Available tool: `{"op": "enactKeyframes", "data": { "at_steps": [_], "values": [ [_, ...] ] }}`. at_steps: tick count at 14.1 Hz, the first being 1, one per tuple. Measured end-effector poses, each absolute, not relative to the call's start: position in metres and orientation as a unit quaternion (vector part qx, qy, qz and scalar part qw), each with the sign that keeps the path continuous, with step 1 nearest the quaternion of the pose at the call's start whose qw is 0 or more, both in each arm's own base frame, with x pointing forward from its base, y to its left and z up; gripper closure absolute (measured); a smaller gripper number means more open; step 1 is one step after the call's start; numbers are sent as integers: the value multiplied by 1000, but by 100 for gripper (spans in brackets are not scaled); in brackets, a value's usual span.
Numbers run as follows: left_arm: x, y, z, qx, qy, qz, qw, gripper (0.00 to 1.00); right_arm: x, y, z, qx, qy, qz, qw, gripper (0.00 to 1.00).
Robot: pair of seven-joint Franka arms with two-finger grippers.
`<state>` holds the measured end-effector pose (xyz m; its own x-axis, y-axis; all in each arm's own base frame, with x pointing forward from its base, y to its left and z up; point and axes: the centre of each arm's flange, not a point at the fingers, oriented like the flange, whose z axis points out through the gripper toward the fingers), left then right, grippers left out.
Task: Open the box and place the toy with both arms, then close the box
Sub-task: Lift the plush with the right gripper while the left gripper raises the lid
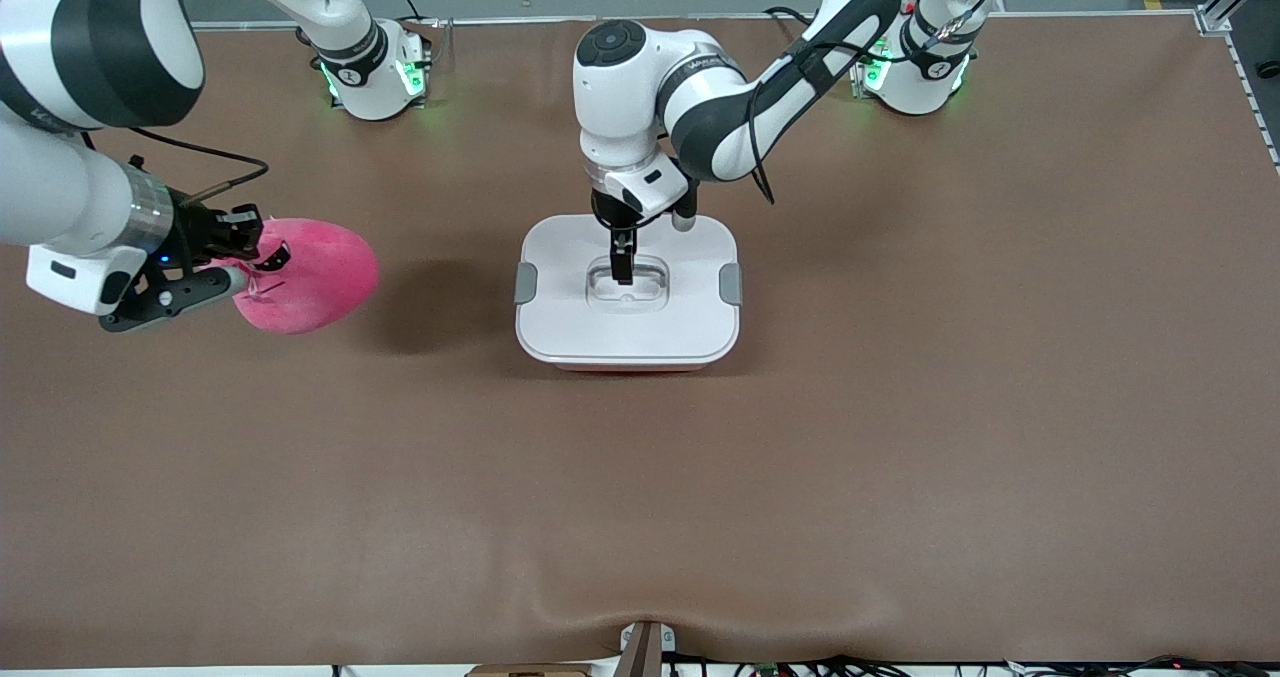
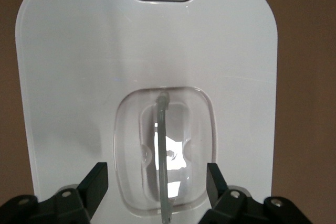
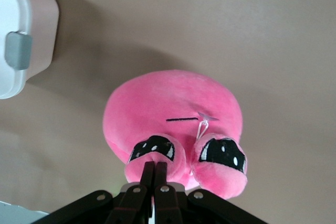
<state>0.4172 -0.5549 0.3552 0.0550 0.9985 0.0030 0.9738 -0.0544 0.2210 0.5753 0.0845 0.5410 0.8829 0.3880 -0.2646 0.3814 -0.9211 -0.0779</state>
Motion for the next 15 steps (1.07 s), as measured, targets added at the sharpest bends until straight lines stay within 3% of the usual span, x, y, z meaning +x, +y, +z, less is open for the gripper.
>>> {"op": "enactKeyframes", "data": {
  "at_steps": [6,7,14,15],
  "values": [
    [418,-557,347,721,684,71,82,25,573,104,549,-958,-255,131,16,97],
    [418,-557,347,721,684,70,82,31,572,107,550,-957,-259,131,16,97],
    [418,-557,347,721,685,70,82,47,563,129,550,-933,-330,144,22,97],
    [418,-557,347,721,685,70,82,55,562,132,549,-930,-336,147,23,97]
  ]
}}
